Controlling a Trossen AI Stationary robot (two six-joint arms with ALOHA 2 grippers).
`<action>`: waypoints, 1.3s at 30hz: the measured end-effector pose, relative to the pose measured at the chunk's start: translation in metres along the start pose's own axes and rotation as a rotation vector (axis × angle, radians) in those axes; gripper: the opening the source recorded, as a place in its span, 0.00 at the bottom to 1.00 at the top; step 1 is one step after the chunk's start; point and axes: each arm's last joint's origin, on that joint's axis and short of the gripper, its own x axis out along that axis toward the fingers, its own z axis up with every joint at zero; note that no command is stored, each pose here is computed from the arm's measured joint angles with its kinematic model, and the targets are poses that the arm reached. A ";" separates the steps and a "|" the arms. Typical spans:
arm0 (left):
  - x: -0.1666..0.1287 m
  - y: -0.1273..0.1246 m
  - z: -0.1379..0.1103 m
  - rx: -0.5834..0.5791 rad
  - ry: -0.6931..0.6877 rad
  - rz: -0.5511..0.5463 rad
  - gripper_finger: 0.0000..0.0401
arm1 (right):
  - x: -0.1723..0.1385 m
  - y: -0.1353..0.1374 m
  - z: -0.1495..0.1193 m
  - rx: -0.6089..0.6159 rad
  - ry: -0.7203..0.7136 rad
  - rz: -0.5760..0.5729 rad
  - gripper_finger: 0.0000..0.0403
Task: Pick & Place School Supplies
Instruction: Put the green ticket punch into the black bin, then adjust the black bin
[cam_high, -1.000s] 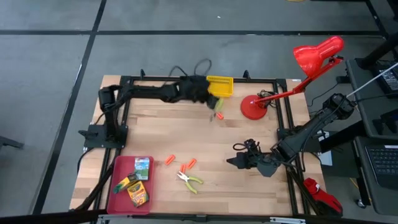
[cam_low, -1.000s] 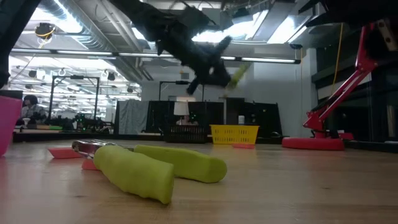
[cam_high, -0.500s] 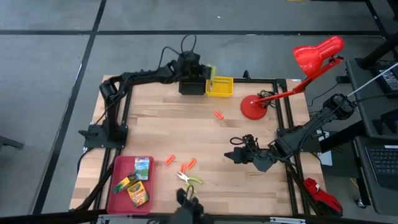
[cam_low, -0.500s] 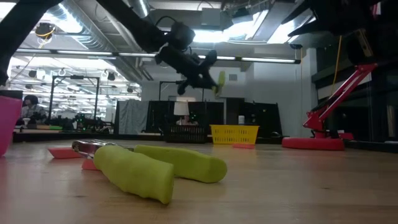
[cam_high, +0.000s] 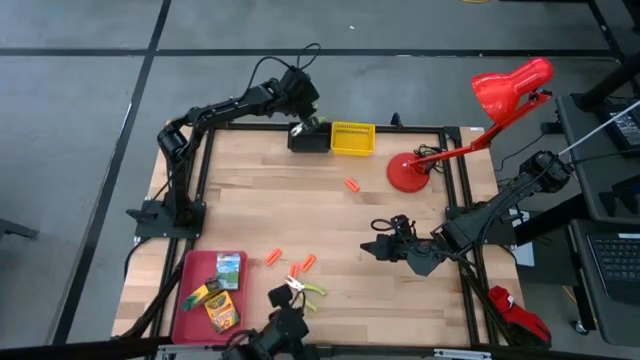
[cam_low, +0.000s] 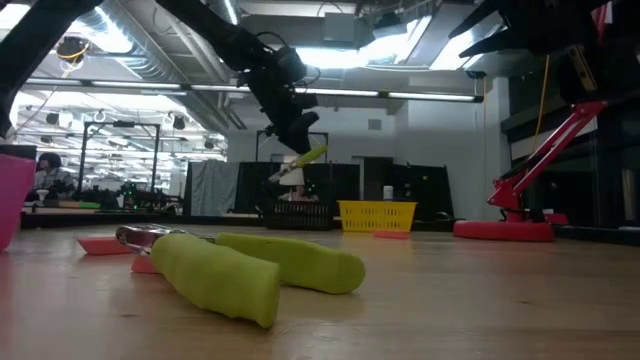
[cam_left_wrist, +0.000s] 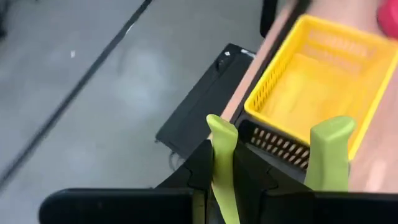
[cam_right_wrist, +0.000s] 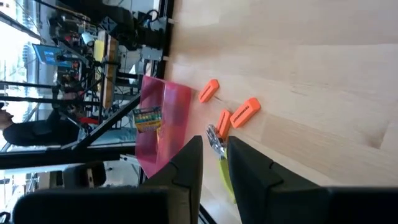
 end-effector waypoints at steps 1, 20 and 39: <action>0.001 0.000 0.000 0.042 -0.005 -0.008 0.08 | 0.000 0.000 0.000 0.000 -0.003 0.001 0.19; 0.045 -0.010 -0.021 0.346 0.076 -0.083 0.08 | 0.000 0.001 0.000 0.031 -0.016 0.009 0.19; 0.044 -0.007 -0.021 0.423 0.116 0.001 0.42 | 0.000 0.003 0.001 0.043 -0.056 0.033 0.19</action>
